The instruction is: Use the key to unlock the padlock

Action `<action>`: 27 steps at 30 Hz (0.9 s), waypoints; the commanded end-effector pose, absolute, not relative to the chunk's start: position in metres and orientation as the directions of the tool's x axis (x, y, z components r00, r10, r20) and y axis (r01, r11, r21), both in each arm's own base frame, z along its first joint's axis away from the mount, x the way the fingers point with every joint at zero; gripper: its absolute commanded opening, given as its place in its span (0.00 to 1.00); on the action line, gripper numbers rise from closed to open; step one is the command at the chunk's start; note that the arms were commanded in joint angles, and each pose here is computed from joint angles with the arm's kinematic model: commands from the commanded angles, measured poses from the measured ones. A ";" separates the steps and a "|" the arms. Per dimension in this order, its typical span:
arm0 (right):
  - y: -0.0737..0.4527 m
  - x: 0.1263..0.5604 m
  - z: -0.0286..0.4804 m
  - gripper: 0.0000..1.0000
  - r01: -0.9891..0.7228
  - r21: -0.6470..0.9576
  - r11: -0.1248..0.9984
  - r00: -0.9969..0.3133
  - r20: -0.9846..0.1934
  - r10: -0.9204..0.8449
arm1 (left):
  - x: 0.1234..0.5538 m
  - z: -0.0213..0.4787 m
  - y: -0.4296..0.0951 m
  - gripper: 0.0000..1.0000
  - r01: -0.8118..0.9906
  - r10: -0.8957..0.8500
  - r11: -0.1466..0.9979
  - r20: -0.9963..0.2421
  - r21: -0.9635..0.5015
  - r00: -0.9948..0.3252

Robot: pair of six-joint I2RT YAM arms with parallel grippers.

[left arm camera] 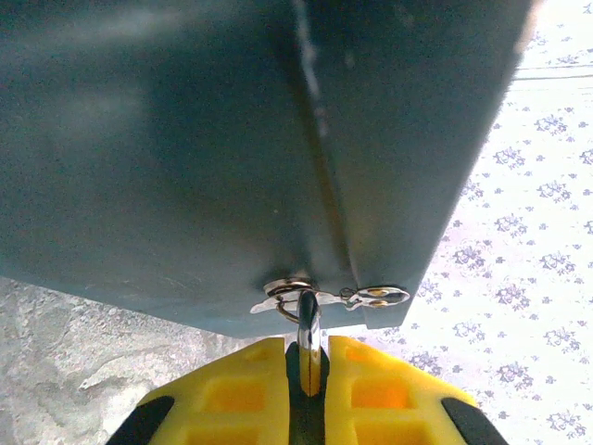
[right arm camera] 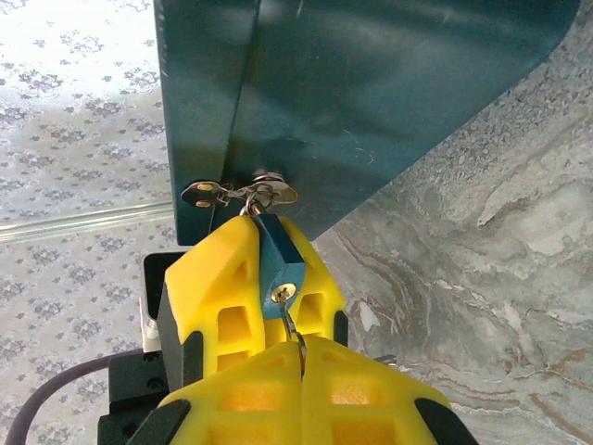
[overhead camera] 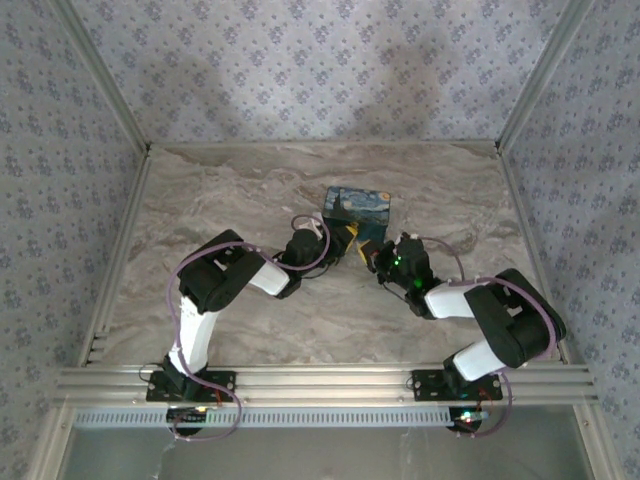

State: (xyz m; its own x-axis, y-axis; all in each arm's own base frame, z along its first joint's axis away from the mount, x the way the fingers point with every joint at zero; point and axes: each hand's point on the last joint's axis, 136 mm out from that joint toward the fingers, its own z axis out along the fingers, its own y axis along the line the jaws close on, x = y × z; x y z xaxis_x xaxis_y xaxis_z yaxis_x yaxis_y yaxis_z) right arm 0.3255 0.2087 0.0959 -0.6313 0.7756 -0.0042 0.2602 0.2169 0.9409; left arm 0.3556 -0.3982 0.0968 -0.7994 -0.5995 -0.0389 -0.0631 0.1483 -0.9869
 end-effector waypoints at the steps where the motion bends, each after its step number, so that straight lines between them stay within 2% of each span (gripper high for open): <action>1: 0.207 0.333 0.109 0.00 0.224 0.961 0.162 -0.609 0.008 0.793 | 0.335 0.118 -0.416 0.06 -0.006 -0.520 0.078 -0.036 -0.997 -0.853; 12: 0.198 0.332 0.105 0.00 0.206 0.946 0.251 -0.621 -0.072 0.780 | 0.333 0.117 -0.411 0.04 -0.007 -0.525 0.074 -0.033 -0.997 -0.851; 27: 0.212 0.340 0.114 0.00 0.210 0.968 0.134 -0.638 0.032 0.769 | 0.332 0.118 -0.413 0.04 -0.003 -0.517 0.069 -0.033 -0.998 -0.856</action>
